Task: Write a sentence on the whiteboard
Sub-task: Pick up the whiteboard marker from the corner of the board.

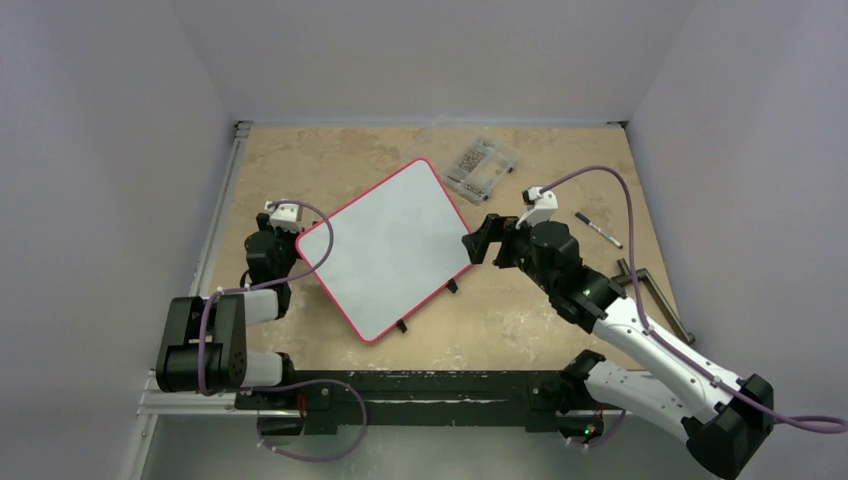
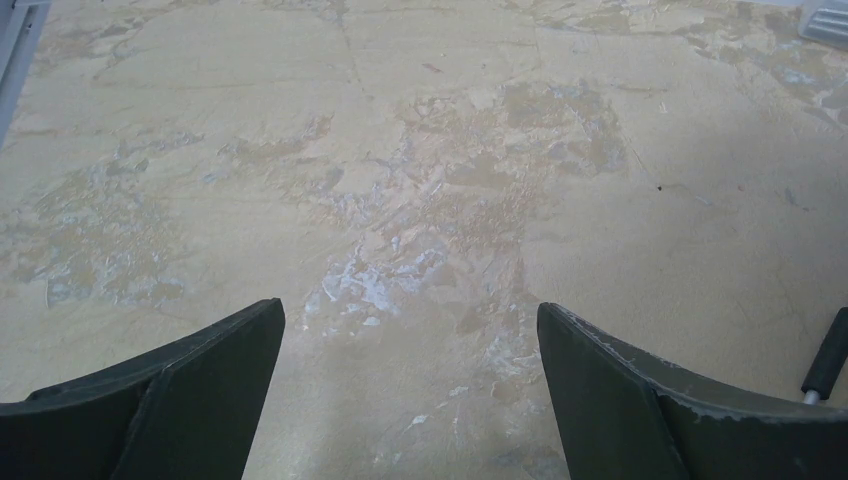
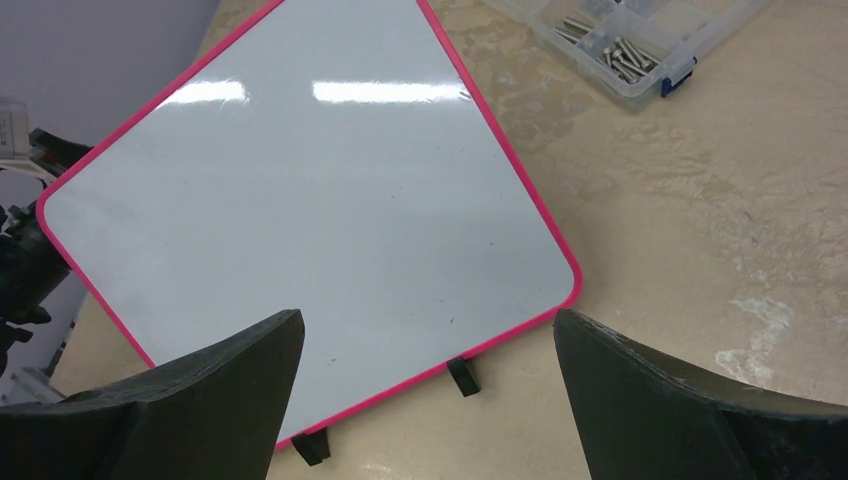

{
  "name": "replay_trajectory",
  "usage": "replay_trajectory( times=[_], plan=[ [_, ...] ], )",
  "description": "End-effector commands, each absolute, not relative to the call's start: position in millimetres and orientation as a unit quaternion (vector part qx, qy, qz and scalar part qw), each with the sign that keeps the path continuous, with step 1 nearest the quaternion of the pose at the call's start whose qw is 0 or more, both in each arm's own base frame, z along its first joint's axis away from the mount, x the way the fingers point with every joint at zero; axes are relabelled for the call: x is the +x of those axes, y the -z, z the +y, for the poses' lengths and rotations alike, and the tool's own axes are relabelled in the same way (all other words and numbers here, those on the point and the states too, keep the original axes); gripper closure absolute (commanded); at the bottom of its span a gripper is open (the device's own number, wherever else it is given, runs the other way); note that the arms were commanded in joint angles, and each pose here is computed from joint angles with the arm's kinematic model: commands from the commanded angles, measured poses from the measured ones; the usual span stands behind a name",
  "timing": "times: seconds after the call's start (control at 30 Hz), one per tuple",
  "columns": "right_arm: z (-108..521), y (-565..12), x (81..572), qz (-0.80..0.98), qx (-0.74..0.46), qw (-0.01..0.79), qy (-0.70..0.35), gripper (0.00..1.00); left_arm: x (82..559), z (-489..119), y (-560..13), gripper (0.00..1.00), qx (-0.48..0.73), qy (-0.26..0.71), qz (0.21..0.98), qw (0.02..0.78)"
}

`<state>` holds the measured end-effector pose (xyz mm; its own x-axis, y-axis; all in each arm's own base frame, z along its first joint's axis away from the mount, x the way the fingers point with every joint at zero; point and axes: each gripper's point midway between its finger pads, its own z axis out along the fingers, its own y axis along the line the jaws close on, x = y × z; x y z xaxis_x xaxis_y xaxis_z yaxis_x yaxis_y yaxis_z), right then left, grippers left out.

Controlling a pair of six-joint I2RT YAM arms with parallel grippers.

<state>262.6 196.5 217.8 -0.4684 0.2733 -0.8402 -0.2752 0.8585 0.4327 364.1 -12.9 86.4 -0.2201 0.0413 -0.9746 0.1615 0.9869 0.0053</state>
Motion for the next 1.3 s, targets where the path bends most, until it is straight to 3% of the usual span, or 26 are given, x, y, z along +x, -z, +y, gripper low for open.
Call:
replay_trajectory(
  times=[0.0, 0.13, 0.4, 0.53, 0.67, 0.83, 1.07, 1.27],
  plan=[
    [196, -230, 264, 0.807, 0.008, 0.524, -0.273, 0.01, 378, -21, -121, 0.0, 0.078, 0.062, 0.74, 0.665],
    [197, -229, 265, 0.818, 0.006, 0.511, -0.263, 0.01, 379, -18, -121, 0.0, 0.07, 0.054, 0.742, 0.664],
    [201, -226, 266, 0.831, -0.004, 0.493, -0.257, 0.01, 363, 34, -145, 0.0, -0.081, -0.03, 0.725, 0.683],
    [202, -230, 277, 0.842, -0.007, 0.489, -0.228, 0.01, 351, 46, -182, 0.0, -0.115, -0.053, 0.744, 0.656],
    [223, -254, 285, 0.833, -0.025, 0.488, -0.26, 0.01, 314, 62, -205, 0.0, -0.252, -0.057, 0.781, 0.569],
    [203, -269, 314, 0.835, -0.024, 0.516, -0.191, 0.01, 303, 47, -227, 0.0, -0.266, -0.008, 0.778, 0.569],
    [129, -249, 352, 0.846, 0.117, 0.51, -0.103, 0.01, 273, 52, -250, 0.0, -0.365, -0.007, 0.776, 0.514],
    [57, -199, 370, 0.825, 0.317, 0.464, -0.058, 0.01, 265, 8, -259, 0.0, -0.257, 0.077, 0.83, 0.489]
  ],
)
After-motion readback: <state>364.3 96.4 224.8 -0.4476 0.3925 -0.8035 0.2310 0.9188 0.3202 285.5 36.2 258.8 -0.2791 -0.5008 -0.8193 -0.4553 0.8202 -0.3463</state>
